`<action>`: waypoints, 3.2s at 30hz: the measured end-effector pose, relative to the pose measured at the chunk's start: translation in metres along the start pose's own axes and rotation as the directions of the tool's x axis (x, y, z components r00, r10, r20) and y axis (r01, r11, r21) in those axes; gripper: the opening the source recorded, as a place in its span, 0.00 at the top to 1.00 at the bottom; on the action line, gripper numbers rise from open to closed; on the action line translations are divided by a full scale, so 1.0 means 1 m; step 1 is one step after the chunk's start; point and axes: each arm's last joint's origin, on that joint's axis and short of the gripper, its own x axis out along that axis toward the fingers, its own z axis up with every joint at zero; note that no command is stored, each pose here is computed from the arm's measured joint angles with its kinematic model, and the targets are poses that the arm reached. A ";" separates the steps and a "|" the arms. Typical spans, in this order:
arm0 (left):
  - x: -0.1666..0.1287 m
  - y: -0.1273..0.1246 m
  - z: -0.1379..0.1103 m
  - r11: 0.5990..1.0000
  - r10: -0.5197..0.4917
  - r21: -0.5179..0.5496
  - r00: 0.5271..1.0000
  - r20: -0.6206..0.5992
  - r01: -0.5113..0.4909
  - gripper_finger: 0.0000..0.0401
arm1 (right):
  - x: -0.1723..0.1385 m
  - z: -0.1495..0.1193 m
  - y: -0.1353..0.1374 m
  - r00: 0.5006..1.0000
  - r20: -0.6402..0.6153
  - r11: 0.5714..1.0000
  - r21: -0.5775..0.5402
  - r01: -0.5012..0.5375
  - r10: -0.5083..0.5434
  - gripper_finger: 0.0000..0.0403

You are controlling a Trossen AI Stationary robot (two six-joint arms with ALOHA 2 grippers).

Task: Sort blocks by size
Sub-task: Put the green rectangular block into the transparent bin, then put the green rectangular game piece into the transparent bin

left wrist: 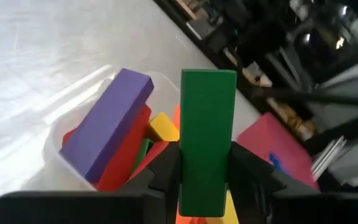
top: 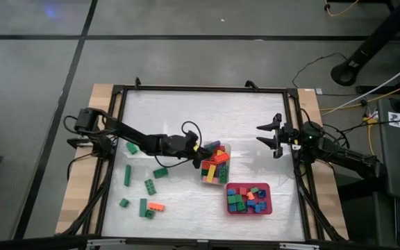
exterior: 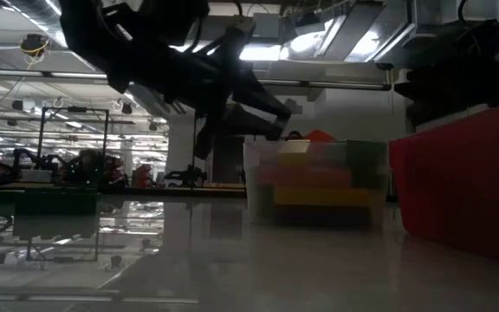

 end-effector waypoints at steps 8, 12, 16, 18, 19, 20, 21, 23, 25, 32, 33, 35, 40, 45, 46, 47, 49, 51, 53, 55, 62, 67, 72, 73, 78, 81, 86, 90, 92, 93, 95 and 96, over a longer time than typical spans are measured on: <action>0.006 0.000 -0.002 0.990 0.004 0.144 1.000 -0.016 -0.001 0.76 | 0.000 -0.003 0.000 1.000 -0.025 1.000 0.013 -0.007 0.008 0.47; 0.006 0.000 -0.002 0.986 0.002 0.168 1.000 -0.014 0.001 0.71 | 0.000 -0.002 0.000 1.000 -0.023 1.000 0.018 -0.007 0.008 0.47; 0.006 0.002 -0.003 0.986 0.024 0.166 0.999 -0.032 -0.019 0.62 | 0.000 -0.002 0.000 1.000 -0.023 1.000 0.019 -0.007 0.008 0.47; 0.006 0.003 -0.003 0.986 0.025 0.166 0.999 -0.031 -0.019 0.57 | 0.000 -0.002 0.000 1.000 -0.022 1.000 0.019 -0.007 0.008 0.47; 0.006 0.003 -0.003 0.986 0.024 0.165 0.999 -0.030 -0.019 0.56 | 0.000 -0.002 0.000 1.000 -0.022 1.000 0.019 -0.008 0.008 0.47; 0.006 0.003 -0.002 0.986 0.025 0.166 0.999 -0.027 -0.020 0.54 | 0.000 -0.002 0.000 1.000 -0.022 1.000 0.019 -0.007 0.008 0.47; 0.006 0.004 -0.001 0.985 0.025 0.169 0.999 -0.025 -0.021 0.53 | 0.000 -0.002 0.000 1.000 -0.021 1.000 0.019 -0.007 0.008 0.47; 0.006 0.004 0.000 0.985 0.023 0.170 1.000 -0.018 -0.020 0.52 | 0.000 -0.002 0.000 1.000 -0.016 1.000 0.018 -0.007 0.008 0.47; 0.006 0.005 0.002 0.986 0.025 0.165 1.000 -0.011 -0.023 0.52 | 0.000 -0.001 0.000 1.000 -0.009 1.000 0.016 -0.008 0.008 0.47; -0.001 0.007 0.015 0.989 -0.057 0.131 0.991 -0.119 0.073 0.54 | 0.000 -0.003 0.000 1.000 -0.026 1.000 0.021 -0.007 0.008 0.47; -0.005 0.006 0.019 0.987 -0.077 0.125 0.985 -0.157 0.097 0.54 | 0.000 -0.003 0.000 1.000 -0.029 1.000 0.022 -0.007 0.008 0.47; -0.015 0.004 0.026 0.985 -0.105 0.107 0.967 -0.233 0.133 0.54 | 0.000 -0.004 0.000 0.999 -0.044 1.000 0.026 -0.006 0.007 0.47; -0.049 -0.004 0.039 0.990 -0.082 0.081 0.926 -0.368 0.120 0.55 | 0.000 -0.005 0.000 0.999 -0.054 1.000 0.030 -0.006 0.008 0.47; -0.091 -0.009 0.044 0.994 0.007 0.096 0.883 -0.469 0.043 0.55 | 0.000 -0.006 0.000 0.998 -0.056 1.000 0.030 -0.006 0.008 0.47; -0.098 -0.011 0.043 0.994 0.024 0.103 0.873 -0.486 0.030 0.55 | 0.000 -0.006 0.000 0.998 -0.056 1.000 0.030 -0.006 0.007 0.47; -0.105 -0.012 0.042 0.993 0.045 0.115 0.867 -0.497 0.015 0.55 | 0.000 -0.006 0.000 0.998 -0.056 1.000 0.030 -0.006 0.008 0.47; -0.113 -0.015 0.036 0.983 0.102 0.181 0.855 -0.509 -0.009 0.55 | 0.000 -0.006 0.000 0.998 -0.056 1.000 0.030 -0.006 0.008 0.47; -0.118 -0.018 0.030 0.965 0.142 0.262 0.842 -0.520 -0.001 0.55 | 0.000 -0.006 0.000 0.998 -0.057 1.000 0.030 -0.006 0.008 0.47; -0.120 -0.021 0.025 0.946 0.153 0.323 0.834 -0.530 0.031 0.55 | 0.000 -0.006 0.000 0.998 -0.058 1.000 0.026 -0.006 0.007 0.47; -0.122 -0.023 0.021 0.933 0.155 0.356 0.824 -0.545 0.060 0.55 | 0.000 -0.006 0.000 0.998 -0.057 1.000 0.019 -0.006 0.007 0.47; -0.122 -0.026 0.016 0.970 0.154 0.242 0.821 -0.550 -0.020 0.55 | 0.000 -0.006 0.000 0.998 -0.059 1.000 0.017 -0.006 0.007 0.47; -0.130 -0.024 0.001 0.963 0.219 0.262 0.751 -0.623 -0.064 0.55 | 0.000 -0.006 0.000 0.998 -0.060 1.000 0.018 -0.006 0.007 0.47; -0.143 -0.022 -0.014 0.910 0.378 0.384 0.688 -0.620 -0.155 0.55 | 0.000 -0.006 0.000 0.998 -0.061 1.000 0.018 -0.006 0.007 0.47; -0.145 -0.023 -0.016 0.897 0.405 0.407 0.684 -0.606 -0.170 0.55 | 0.000 -0.006 0.000 0.998 -0.061 1.000 0.018 -0.006 0.007 0.47; -0.151 -0.029 -0.025 0.846 0.471 0.493 0.715 -0.517 -0.201 0.55 | 0.000 -0.006 0.000 0.998 -0.061 1.000 0.018 -0.006 0.007 0.47; -0.152 -0.031 -0.032 0.802 0.512 0.556 0.733 -0.448 -0.220 0.55 | 0.000 -0.006 0.000 0.998 -0.062 1.000 0.018 -0.006 0.007 0.47; -0.145 -0.031 -0.048 0.753 0.562 0.618 0.711 -0.422 -0.228 0.55 | 0.000 -0.006 0.000 0.998 -0.062 1.000 0.018 -0.006 0.007 0.47; -0.135 -0.029 -0.063 0.731 0.583 0.647 0.690 -0.429 -0.215 0.55 | 0.000 -0.006 0.000 0.998 -0.062 1.000 0.018 -0.006 0.007 0.47; -0.129 -0.029 -0.069 0.729 0.582 0.652 0.691 -0.430 -0.208 0.55 | 0.000 -0.006 0.000 0.998 -0.062 1.000 0.018 -0.006 0.007 0.47; -0.127 -0.029 -0.071 0.727 0.583 0.656 0.690 -0.430 -0.205 0.55 | 0.000 -0.006 0.000 0.998 -0.062 1.000 0.018 -0.006 0.007 0.47; -0.124 -0.028 -0.074 0.721 0.589 0.663 0.684 -0.430 -0.203 0.55 | 0.000 -0.006 0.000 0.998 -0.062 1.000 0.018 -0.006 0.007 0.47; -0.124 -0.026 -0.075 0.714 0.599 0.669 0.675 -0.431 -0.206 0.55 | 0.000 -0.006 0.000 0.998 -0.062 1.000 0.018 -0.006 0.007 0.47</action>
